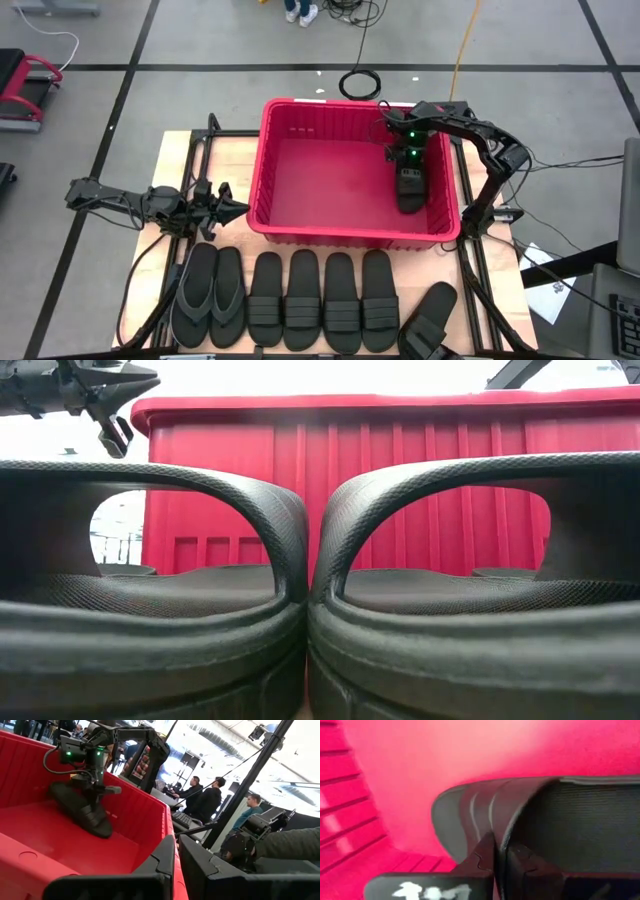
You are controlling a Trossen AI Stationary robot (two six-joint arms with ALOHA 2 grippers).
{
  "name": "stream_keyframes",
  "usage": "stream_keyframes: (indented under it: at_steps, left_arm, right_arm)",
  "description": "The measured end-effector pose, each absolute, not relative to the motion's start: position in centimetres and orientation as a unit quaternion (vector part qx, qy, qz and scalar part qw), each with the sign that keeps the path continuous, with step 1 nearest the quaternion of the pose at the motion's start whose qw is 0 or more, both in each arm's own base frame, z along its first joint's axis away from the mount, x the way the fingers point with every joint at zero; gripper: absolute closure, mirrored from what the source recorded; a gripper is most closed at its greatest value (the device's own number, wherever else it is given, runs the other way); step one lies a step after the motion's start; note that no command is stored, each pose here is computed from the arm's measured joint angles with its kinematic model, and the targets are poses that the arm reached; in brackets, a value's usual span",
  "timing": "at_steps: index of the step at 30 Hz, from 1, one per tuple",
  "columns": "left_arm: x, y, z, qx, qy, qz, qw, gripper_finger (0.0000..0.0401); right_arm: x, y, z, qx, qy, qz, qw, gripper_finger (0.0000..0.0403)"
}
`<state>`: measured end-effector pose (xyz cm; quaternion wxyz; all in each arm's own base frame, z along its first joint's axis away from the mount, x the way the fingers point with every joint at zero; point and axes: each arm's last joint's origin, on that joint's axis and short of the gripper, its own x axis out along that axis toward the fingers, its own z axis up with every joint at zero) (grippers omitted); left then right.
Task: Pick and place slides into bin
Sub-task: Put the black slide into the red bin
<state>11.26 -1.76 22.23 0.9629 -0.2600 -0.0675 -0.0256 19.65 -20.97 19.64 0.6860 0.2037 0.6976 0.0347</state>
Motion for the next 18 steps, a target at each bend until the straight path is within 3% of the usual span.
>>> stream_keyframes:
  at_steps: [11, 18]
  left_arm:
    - [11.3, -1.8, 22.3, -0.274, -0.071, -0.027, 0.959, 0.0375]
    - [11.3, -1.8, 22.3, -0.268, -0.071, -0.027, 0.96, 0.0375]
  right_arm:
    - [19.7, -21.3, 17.8, 0.145, 0.707, -0.007, 0.692, 0.0394]
    - [19.6, -21.2, 18.7, 0.143, 0.701, -0.021, 0.699, 0.033]
